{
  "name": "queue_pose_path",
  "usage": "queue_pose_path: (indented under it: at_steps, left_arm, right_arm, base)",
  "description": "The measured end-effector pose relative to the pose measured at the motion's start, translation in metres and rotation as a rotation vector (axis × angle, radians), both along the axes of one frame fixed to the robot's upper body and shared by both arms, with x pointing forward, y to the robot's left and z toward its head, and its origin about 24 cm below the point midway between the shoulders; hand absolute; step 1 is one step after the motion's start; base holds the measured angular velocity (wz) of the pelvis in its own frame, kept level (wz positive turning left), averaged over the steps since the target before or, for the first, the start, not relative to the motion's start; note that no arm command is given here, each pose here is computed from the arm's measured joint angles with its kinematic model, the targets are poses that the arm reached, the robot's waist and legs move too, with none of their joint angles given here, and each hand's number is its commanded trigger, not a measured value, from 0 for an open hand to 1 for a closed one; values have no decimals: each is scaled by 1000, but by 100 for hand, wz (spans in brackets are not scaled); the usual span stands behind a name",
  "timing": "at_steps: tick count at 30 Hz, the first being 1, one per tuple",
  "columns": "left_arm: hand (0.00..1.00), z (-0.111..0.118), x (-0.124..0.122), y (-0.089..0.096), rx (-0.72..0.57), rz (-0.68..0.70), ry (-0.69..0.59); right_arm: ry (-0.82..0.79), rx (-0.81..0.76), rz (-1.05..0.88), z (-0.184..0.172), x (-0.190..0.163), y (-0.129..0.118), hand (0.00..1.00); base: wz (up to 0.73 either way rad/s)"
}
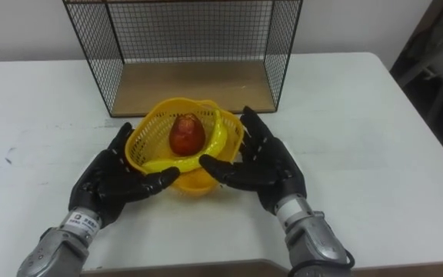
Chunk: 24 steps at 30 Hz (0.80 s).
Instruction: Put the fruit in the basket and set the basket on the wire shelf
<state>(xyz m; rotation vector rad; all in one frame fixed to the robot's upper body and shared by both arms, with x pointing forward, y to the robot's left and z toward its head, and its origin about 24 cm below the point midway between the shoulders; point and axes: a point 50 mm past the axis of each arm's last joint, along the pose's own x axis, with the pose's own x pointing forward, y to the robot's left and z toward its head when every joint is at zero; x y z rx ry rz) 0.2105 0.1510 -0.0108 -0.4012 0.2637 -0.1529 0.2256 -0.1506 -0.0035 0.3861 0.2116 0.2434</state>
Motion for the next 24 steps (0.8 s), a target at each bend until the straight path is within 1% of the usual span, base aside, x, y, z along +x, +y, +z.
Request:
queue_pose_path:
  at_steps: [12,24]
  left_arm:
    - [0,3,3,-5,-15,-6,-13]
    - [0,5,7,-11,-39,-8,-27]
  right_arm:
    - [-30,-61,-4,6,8,2,0]
    - [-15,-93,-43,5,9,2,0]
  base:
    - [1]
    - [1]
